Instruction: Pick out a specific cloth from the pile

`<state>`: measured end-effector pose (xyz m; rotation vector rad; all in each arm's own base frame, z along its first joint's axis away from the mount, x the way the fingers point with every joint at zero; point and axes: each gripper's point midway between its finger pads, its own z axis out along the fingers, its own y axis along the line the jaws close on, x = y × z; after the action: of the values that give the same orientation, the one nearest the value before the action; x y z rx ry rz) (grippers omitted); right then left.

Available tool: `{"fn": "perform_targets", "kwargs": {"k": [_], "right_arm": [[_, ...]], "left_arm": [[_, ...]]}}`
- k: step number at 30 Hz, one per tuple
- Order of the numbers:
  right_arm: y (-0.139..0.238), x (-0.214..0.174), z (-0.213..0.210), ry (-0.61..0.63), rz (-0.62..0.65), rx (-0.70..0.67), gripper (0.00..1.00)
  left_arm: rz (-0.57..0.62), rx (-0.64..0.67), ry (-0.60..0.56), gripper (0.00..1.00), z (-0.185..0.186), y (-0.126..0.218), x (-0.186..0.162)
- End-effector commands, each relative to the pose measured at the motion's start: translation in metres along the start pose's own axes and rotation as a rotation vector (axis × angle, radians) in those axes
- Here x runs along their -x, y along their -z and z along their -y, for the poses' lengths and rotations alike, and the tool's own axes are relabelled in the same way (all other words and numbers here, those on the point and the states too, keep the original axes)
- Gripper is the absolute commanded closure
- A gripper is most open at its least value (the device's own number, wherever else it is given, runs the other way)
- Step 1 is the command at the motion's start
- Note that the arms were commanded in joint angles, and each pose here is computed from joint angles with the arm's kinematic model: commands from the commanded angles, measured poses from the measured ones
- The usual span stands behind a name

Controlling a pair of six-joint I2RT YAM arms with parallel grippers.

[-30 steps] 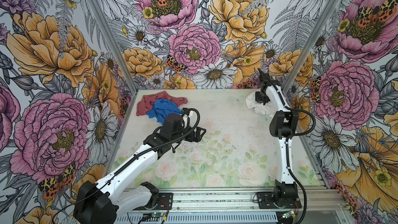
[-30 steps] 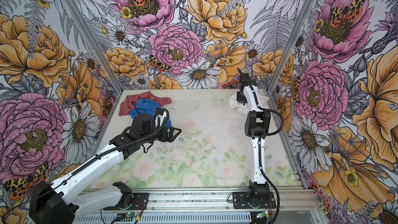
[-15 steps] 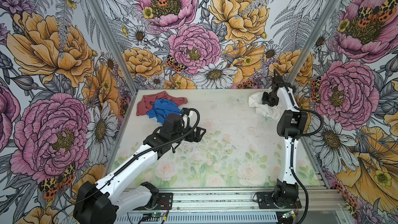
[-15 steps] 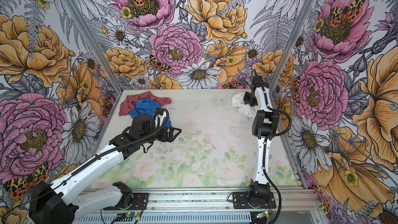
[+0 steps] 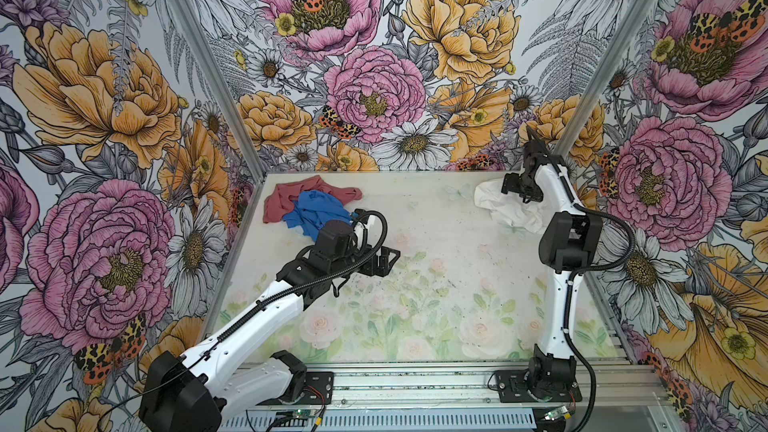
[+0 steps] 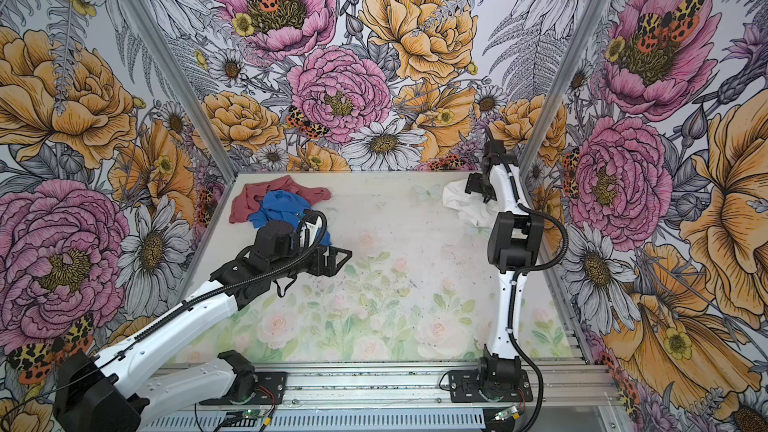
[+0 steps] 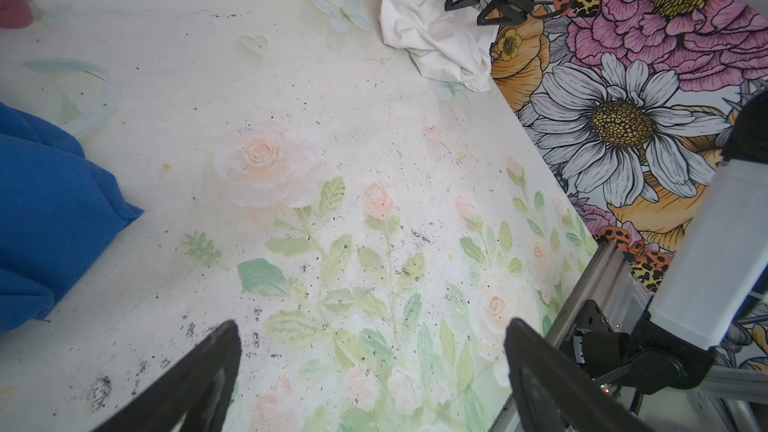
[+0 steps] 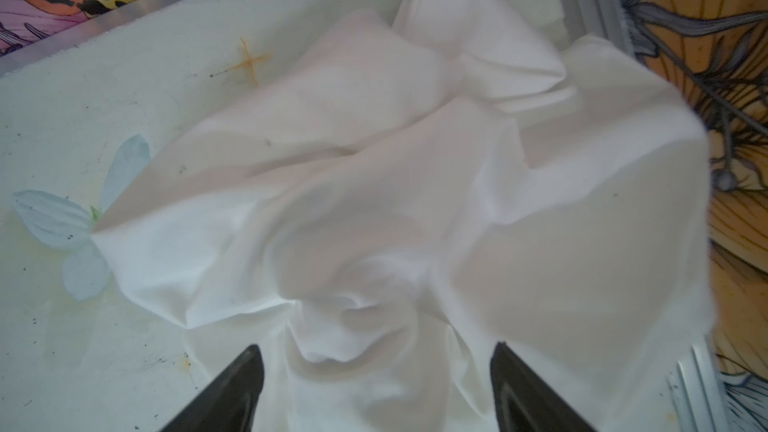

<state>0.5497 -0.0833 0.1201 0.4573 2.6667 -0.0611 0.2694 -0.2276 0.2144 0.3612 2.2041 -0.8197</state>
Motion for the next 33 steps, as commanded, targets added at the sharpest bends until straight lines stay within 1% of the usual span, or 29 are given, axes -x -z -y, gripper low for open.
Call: {"fn": "perform_targets", "kwargs": {"k": [1,3,6,9,12,16,21,24,29,33], "right_arm": [[0.037,0.023,0.012,-0.018,0.127,-0.048,0.12],[0.039,0.026,0.025,-0.059,0.143,-0.043,0.08],[0.025,0.031,0.04,-0.126,0.123,0.071,0.05],[0.007,0.038,0.055,-0.163,0.111,0.114,0.05],[-0.007,0.047,0.06,-0.204,0.111,0.162,0.04],[-0.03,0.055,0.05,-0.289,0.083,0.307,0.05],[-0.055,0.046,0.034,-0.349,0.017,0.4,0.06],[-0.066,0.04,0.018,-0.359,-0.024,0.475,0.09],[-0.07,0.037,0.004,-0.349,-0.038,0.493,0.1],[-0.061,0.044,0.008,-0.342,-0.01,0.47,0.1]], "left_arm": [[0.054,-0.001,-0.013,0.01,0.007,0.007,0.016],[0.055,0.003,-0.015,0.01,0.005,0.007,0.015],[0.045,0.011,-0.014,0.01,0.002,0.005,0.011],[0.035,0.016,-0.015,0.01,0.0,0.002,0.009],[0.026,0.02,-0.012,0.01,-0.002,-0.003,0.008],[0.009,0.024,-0.009,0.01,-0.003,-0.01,0.009],[0.0,0.031,-0.005,0.01,-0.003,-0.016,0.01],[-0.014,0.032,-0.008,0.01,-0.002,-0.02,0.007],[-0.029,0.036,-0.016,0.01,0.0,-0.025,0.003],[-0.028,0.027,-0.024,0.01,0.004,-0.024,0.003]]}}
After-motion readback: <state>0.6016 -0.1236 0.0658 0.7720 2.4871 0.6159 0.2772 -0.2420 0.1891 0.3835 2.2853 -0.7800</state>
